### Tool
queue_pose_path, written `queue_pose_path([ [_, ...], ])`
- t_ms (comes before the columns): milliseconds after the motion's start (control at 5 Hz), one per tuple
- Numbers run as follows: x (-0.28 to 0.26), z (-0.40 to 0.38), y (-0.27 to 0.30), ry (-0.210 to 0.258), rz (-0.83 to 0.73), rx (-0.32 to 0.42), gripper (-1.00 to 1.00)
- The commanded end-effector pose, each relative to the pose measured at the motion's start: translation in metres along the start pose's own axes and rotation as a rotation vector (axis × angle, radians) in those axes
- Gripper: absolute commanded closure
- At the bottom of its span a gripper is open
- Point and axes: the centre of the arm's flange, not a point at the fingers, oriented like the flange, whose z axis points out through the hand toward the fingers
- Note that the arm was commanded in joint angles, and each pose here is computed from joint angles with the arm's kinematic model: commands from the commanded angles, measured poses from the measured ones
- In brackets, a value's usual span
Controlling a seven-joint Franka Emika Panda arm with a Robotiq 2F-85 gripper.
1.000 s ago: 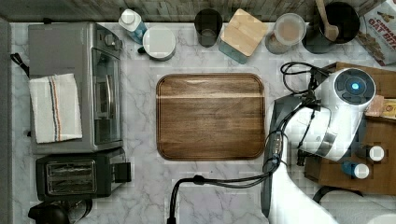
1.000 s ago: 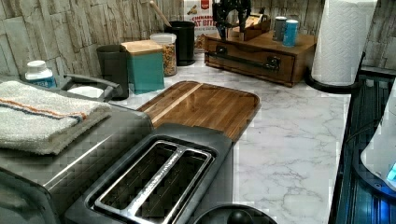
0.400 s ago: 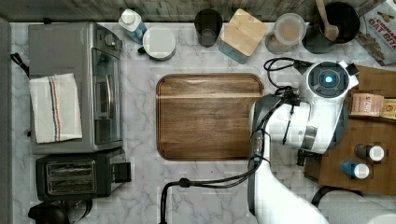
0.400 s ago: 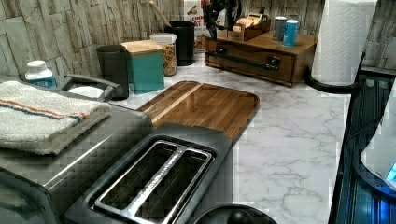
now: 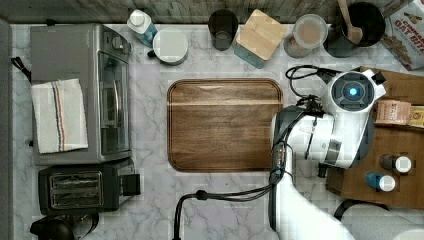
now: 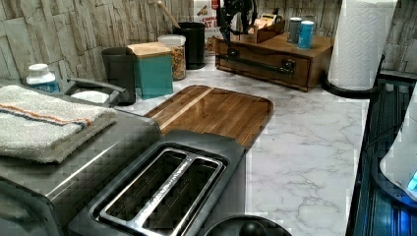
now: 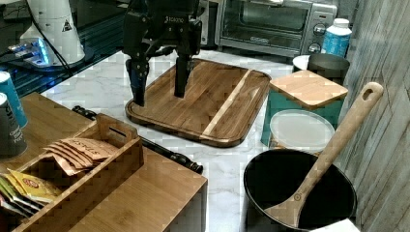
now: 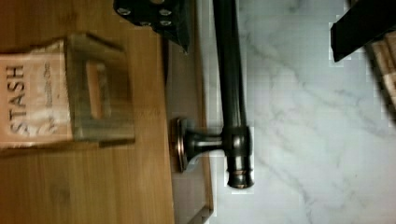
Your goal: Open the drawer.
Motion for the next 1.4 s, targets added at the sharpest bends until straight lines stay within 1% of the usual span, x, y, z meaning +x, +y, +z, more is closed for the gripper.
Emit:
queue_pose_path([
  [200,-0.043,0.064,0.015,-0.060,0.053,0.029,-1.00],
  [400,-0.049,0.079,0.026,-0.059,0.040,0.023,-1.00],
  [800,-0.050,0.108,0.023,-0.025,0.055,0.073,-1.00],
  [1000,-0.049,0.104,0.017,-0.020,0.059,0.075,-1.00],
  [1200,-0.045,0.102,0.005,-0.005,0.059,0.080,-1.00],
  [1400,-0.045,0.101,-0.002,0.046,0.025,0.109,-1.00],
])
